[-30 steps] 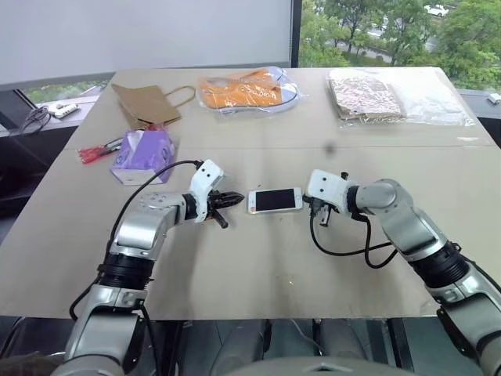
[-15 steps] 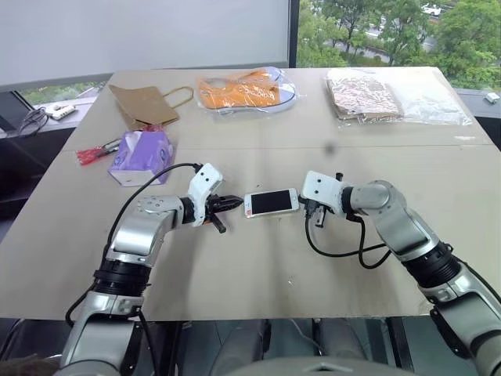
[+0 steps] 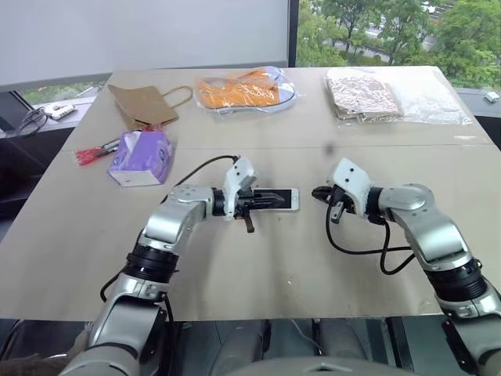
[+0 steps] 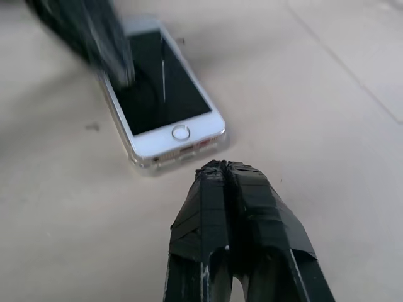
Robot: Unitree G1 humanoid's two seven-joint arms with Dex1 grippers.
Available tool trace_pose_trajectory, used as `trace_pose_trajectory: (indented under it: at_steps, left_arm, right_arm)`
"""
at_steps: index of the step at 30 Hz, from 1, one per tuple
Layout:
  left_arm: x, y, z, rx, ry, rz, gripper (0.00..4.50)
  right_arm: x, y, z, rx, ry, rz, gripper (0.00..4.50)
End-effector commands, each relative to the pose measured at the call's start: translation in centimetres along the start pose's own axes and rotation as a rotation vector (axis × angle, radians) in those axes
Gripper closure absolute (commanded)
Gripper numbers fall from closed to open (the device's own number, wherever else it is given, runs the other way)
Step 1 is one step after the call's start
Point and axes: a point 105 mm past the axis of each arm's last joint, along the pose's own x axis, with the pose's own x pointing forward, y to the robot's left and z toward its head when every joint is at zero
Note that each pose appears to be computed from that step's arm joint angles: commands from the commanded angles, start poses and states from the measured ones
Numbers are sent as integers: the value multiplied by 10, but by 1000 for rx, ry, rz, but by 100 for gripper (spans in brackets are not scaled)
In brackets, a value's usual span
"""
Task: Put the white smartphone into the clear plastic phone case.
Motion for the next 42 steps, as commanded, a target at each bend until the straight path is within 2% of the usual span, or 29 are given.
trace_pose_trajectory:
  at_steps: [1,4,10,14,21,25,34,36,37,40,42]
  left_arm:
    - [-8,16,7,35,-13,68,449]
    - [-18,20,4,20,-12,79,449]
    - [-19,21,-19,17,70,97,449]
    - [-21,18,-28,0,86,93,449]
    - [-24,18,-28,-6,81,118,449]
    - [-26,17,-29,-11,79,128,449]
    - [-26,12,-28,-13,68,136,449]
    - [-26,12,-27,-13,66,140,449]
    - [-26,12,-26,-15,62,144,449]
    - [-25,15,-25,-36,45,163,449]
    - [-25,19,-24,-72,29,185,449]
  right_arm:
    - [-6,4,17,-13,-63,-3,450]
    - [-2,9,20,-6,-73,11,450]
    - [22,9,16,29,-46,27,450]
    - [34,23,9,61,-11,126,450]
    - [41,34,-50,24,265,222,450]
    - [36,42,-74,96,416,300,450]
    - [51,31,-112,236,574,261,450]
    - [52,30,-111,242,548,262,450]
    - [54,29,-102,267,493,260,450]
    - [55,18,-39,244,153,263,450]
    - [48,5,-11,233,29,205,450]
